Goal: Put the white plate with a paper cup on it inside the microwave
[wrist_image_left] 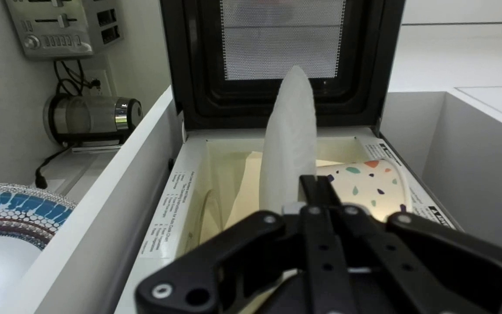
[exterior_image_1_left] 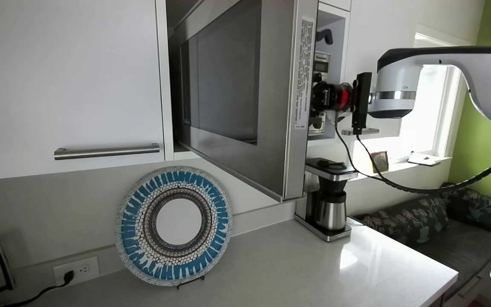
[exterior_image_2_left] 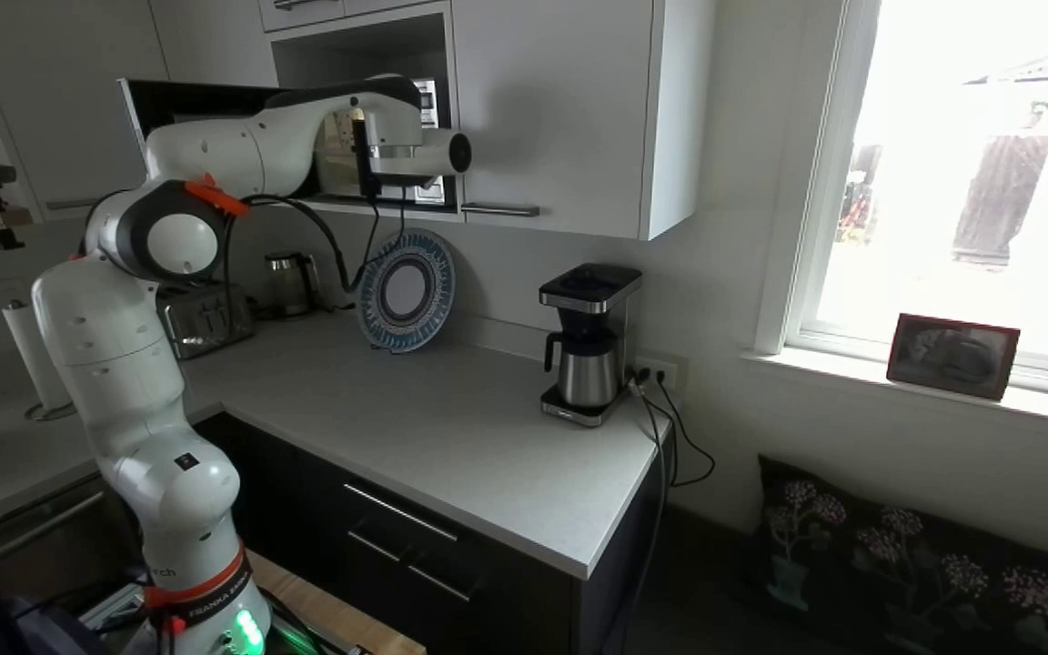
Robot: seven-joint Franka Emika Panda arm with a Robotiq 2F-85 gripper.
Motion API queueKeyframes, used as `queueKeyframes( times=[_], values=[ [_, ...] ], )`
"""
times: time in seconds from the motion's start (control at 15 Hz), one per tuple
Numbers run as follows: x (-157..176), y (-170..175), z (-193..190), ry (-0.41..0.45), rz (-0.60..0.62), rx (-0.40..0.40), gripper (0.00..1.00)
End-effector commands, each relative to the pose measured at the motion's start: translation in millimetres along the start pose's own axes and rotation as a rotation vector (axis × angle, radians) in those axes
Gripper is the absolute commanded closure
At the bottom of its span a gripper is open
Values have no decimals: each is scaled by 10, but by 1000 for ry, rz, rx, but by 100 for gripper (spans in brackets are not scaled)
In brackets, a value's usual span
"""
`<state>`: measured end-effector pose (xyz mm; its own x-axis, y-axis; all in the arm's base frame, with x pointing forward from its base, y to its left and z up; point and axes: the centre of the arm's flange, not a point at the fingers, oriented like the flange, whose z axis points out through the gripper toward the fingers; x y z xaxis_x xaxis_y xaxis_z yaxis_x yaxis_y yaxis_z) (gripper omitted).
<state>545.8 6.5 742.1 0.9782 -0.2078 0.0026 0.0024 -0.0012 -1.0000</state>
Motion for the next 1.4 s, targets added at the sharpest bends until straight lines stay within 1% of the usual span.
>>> queueKeyframes(
  times=[0.0, 0.47, 0.73, 1.33],
  values=[
    [-142, -40, 150, 54, 44, -34, 100],
    [-246, -97, 344, 137, 61, -102, 100],
    [-283, -92, 426, 188, 40, -142, 100],
    [-220, 66, 641, 318, 51, -128, 100]
  ],
)
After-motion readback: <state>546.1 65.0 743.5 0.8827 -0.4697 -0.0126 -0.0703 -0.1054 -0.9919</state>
